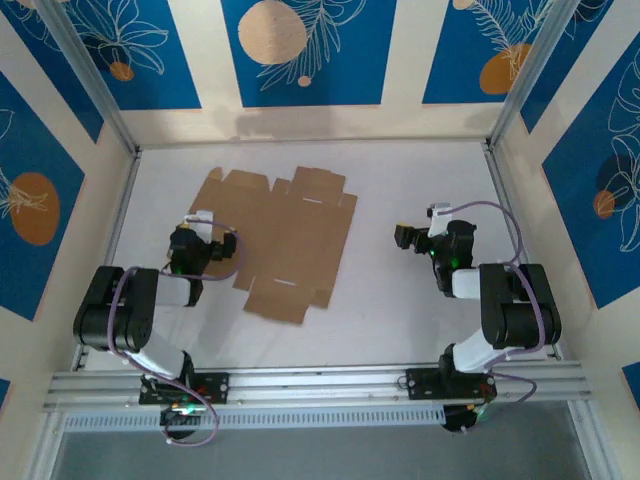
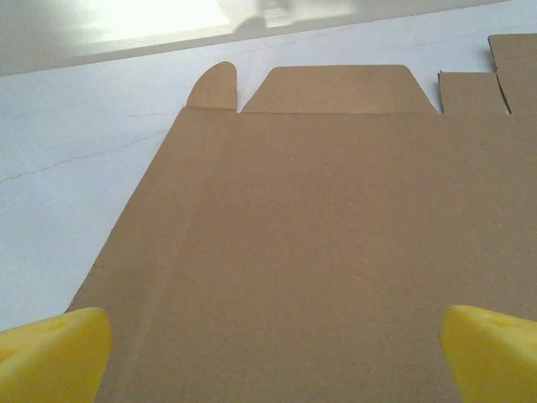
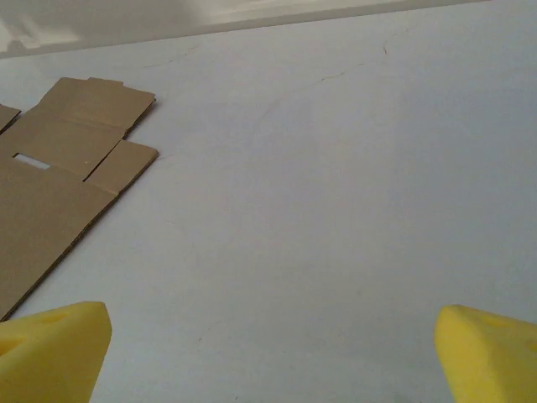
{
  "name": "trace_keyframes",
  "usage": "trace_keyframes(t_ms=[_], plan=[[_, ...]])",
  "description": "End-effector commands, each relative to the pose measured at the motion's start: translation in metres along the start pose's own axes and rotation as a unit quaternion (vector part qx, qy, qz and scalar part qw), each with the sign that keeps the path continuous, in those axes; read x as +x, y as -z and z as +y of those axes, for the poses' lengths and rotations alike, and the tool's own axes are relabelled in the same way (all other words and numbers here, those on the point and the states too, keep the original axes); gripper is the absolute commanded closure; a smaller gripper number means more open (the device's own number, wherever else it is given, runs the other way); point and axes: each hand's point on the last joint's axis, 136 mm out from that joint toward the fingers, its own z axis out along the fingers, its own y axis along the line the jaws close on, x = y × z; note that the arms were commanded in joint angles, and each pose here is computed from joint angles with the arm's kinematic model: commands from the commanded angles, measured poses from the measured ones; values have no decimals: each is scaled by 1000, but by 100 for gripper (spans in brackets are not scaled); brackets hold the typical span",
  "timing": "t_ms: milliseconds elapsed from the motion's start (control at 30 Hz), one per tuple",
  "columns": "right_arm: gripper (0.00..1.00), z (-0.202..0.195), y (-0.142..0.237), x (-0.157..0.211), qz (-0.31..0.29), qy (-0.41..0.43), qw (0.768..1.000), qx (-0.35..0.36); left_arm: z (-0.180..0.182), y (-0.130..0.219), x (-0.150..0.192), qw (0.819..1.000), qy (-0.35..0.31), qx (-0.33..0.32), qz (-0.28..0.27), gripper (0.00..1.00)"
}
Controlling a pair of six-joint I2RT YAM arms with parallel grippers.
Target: Fold the paper box
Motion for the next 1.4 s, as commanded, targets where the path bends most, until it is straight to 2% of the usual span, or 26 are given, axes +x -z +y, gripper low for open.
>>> trace_keyframes(t_ms=[0, 1067, 1100, 1200, 1267, 1300, 1367], plan=[[1, 3, -1, -11, -14, 16, 1000, -1, 0, 2, -6, 1000, -5, -2, -13, 0], [1, 7, 3, -16, -22, 17, 999, -19, 0, 5, -9, 1000, -10, -6, -22, 0], [1, 16, 6, -25, -21, 29, 999, -32, 1, 9, -14, 999, -10, -13, -31, 0], [1, 26, 20, -61, 12, 21, 1000, -4, 6, 28, -41, 998, -24, -53, -30, 0], [1, 47, 32, -85, -12, 15, 1000, -23, -8, 44, -78, 996, -46, -44, -70, 0], [1, 63, 39, -99, -30, 22, 998, -41, -21, 58, -103, 992, -56, -24, -107, 0], [1, 98, 51, -120, -47, 69, 994, -66, -34, 80, -140, 989, -9, 3, -151, 0]])
